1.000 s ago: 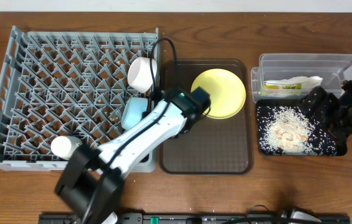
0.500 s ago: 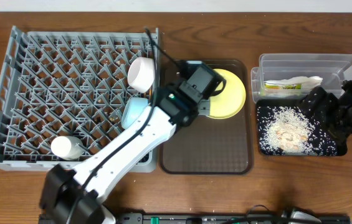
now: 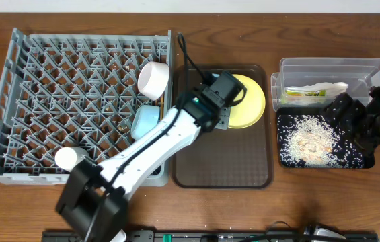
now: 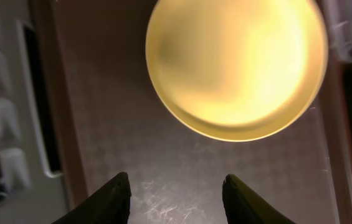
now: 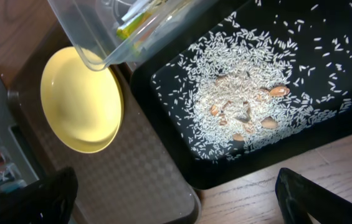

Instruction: Sort waste into correct bins and load items into the dishwasher

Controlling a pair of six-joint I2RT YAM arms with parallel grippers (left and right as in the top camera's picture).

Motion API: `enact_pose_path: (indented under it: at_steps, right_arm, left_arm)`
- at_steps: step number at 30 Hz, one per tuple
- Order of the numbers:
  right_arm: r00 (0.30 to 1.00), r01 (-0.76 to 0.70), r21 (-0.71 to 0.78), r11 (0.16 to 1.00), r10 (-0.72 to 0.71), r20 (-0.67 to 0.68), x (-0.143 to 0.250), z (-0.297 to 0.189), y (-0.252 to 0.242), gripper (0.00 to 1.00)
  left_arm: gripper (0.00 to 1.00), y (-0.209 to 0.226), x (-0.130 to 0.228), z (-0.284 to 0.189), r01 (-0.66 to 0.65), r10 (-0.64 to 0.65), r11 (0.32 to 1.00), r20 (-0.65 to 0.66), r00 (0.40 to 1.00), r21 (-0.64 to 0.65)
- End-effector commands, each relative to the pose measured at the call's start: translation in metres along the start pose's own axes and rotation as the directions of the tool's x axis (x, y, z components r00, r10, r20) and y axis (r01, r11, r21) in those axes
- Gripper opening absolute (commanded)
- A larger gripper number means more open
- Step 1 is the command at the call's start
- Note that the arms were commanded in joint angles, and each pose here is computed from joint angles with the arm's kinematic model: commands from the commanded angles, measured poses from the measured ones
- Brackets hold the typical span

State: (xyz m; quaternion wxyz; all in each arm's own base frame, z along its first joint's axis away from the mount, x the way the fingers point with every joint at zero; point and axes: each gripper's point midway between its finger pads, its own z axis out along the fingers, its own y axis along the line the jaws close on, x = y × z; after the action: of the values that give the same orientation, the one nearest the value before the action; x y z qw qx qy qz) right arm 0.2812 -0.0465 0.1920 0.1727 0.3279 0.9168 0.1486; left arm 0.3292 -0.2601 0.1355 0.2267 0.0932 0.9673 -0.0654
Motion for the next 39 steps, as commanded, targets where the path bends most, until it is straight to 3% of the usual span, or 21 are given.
enact_pose_path:
  at_steps: [1,6,8,10,14,16,20,26,35,36,39]
  right_arm:
    - [0.999,-0.028,0.000,1.000,0.028,0.036,-0.007,-0.002,-0.001,0.99]
    - [0.994,-0.061,-0.113,0.992,0.070,0.079,-0.022,-0.005,0.021,0.99]
    - [0.999,-0.032,-0.223,0.974,0.037,0.018,-0.012,-0.003,0.046,0.80]
    - [0.999,0.006,-0.260,0.966,-0.015,-0.035,0.003,0.003,0.064,0.78]
    - [0.989,0.078,-0.104,0.992,-0.090,-0.116,0.046,0.035,0.081,0.74]
    - [0.990,0.077,0.003,0.997,-0.076,-0.120,0.064,0.052,0.084,0.68]
    - [0.998,0.022,0.168,0.985,-0.010,-0.069,0.090,0.086,0.091,0.67]
    - [0.996,0.082,0.194,0.978,-0.074,-0.051,0.112,0.144,0.118,0.73]
    - [0.994,-0.055,0.348,0.936,0.083,-0.066,0.121,0.211,0.088,0.73]
    - [0.994,-0.055,0.361,0.931,0.086,-0.071,0.122,0.216,0.084,0.72]
    - [0.994,-0.049,0.375,0.926,0.084,-0.077,0.122,0.228,0.079,0.55]
  left_arm:
    - [0.50,0.004,-0.018,-0.042,-0.053,0.049,0.998,0.096,0.994,0.040]
    - [0.51,0.029,-0.020,-0.093,-0.023,0.016,0.999,0.152,0.988,0.046]
    - [0.52,0.043,-0.019,-0.110,0.001,-0.008,0.999,0.169,0.986,0.042]
    - [0.55,0.055,-0.019,-0.126,0.026,-0.033,0.999,0.193,0.981,0.041]
    - [0.57,0.070,-0.023,-0.156,0.062,-0.075,0.996,0.264,0.962,0.058]
    - [0.58,0.071,-0.024,-0.163,0.065,-0.081,0.996,0.282,0.956,0.065]
    - [0.59,0.073,-0.019,-0.165,0.064,-0.078,0.996,0.272,0.959,0.060]
    - [0.60,0.076,-0.010,-0.160,0.061,-0.069,0.997,0.229,0.971,0.039]
    - [0.61,0.077,-0.008,-0.159,0.061,-0.068,0.997,0.223,0.973,0.036]
    - [0.61,0.077,-0.008,-0.159,0.061,-0.068,0.997,0.223,0.972,0.036]
    - [0.61,0.077,-0.008,-0.159,0.061,-0.068,0.997,0.223,0.972,0.036]
